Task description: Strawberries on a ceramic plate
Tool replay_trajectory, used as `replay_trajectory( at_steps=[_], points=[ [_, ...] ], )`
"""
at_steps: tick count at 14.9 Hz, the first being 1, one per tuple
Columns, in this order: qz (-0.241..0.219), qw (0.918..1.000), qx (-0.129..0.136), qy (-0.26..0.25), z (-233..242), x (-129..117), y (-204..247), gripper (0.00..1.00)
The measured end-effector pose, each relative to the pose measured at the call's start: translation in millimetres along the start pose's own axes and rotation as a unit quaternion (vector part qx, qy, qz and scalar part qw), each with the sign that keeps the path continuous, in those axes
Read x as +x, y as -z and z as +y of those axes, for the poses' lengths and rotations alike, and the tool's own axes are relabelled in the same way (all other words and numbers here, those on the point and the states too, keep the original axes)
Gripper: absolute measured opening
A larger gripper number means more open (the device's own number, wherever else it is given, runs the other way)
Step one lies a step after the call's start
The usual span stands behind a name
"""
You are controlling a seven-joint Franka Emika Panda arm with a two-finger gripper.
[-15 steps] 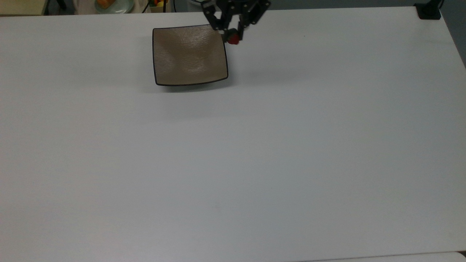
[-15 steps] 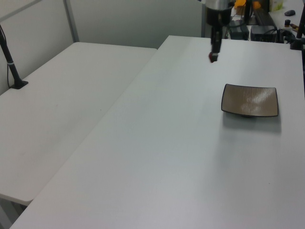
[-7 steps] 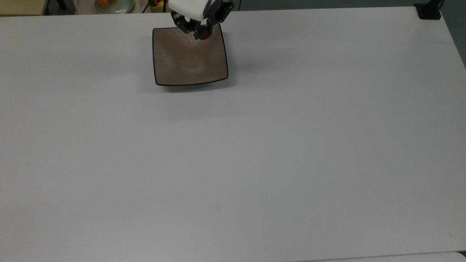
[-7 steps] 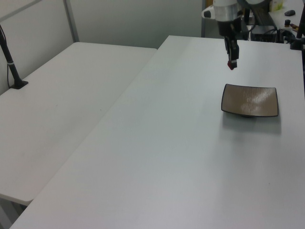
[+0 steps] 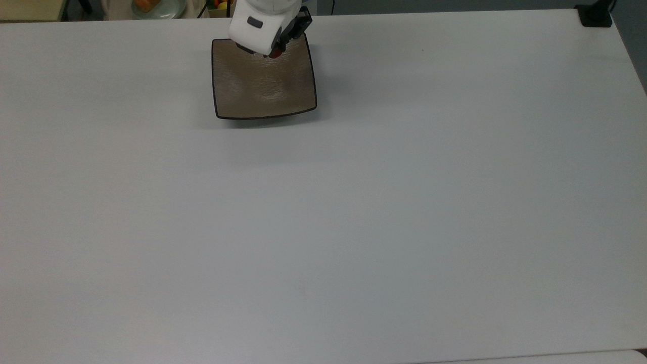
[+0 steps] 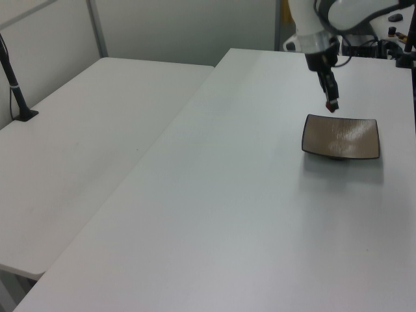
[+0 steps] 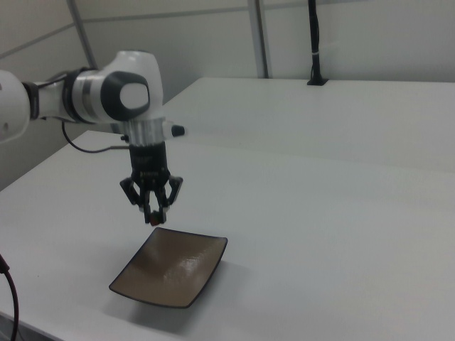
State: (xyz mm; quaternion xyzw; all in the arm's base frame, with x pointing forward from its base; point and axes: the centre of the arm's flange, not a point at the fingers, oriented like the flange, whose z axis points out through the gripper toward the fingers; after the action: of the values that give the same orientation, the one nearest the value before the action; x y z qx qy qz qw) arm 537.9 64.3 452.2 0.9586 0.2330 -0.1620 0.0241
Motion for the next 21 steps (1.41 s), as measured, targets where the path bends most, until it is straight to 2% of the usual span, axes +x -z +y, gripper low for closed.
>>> replay_trajectory(
  at_steps=[5, 7, 8, 9, 12, 13, 16, 18, 21],
  points=[
    [-0.035, 0.9991, 0.018, -0.014, 17, 0, -38, 0.33],
    [-0.037, 0.9987, 0.024, -0.025, 30, -4, -43, 0.39],
    [-0.037, 0.9986, 0.025, -0.027, 32, -4, -44, 0.44],
    [-0.037, 0.9986, 0.025, -0.028, 32, -5, -44, 0.59],
    [-0.034, 0.9987, 0.024, -0.028, 32, -5, -41, 0.90],
    [-0.032, 0.9988, 0.025, -0.028, 32, -5, -39, 0.97],
    [-0.008, 0.9994, 0.020, -0.028, 30, -7, -17, 1.00],
    [0.027, 0.9989, 0.007, -0.037, 27, -12, 19, 1.00],
    [0.070, 0.9932, -0.001, -0.094, 16, -22, 62, 1.00]
  ],
)
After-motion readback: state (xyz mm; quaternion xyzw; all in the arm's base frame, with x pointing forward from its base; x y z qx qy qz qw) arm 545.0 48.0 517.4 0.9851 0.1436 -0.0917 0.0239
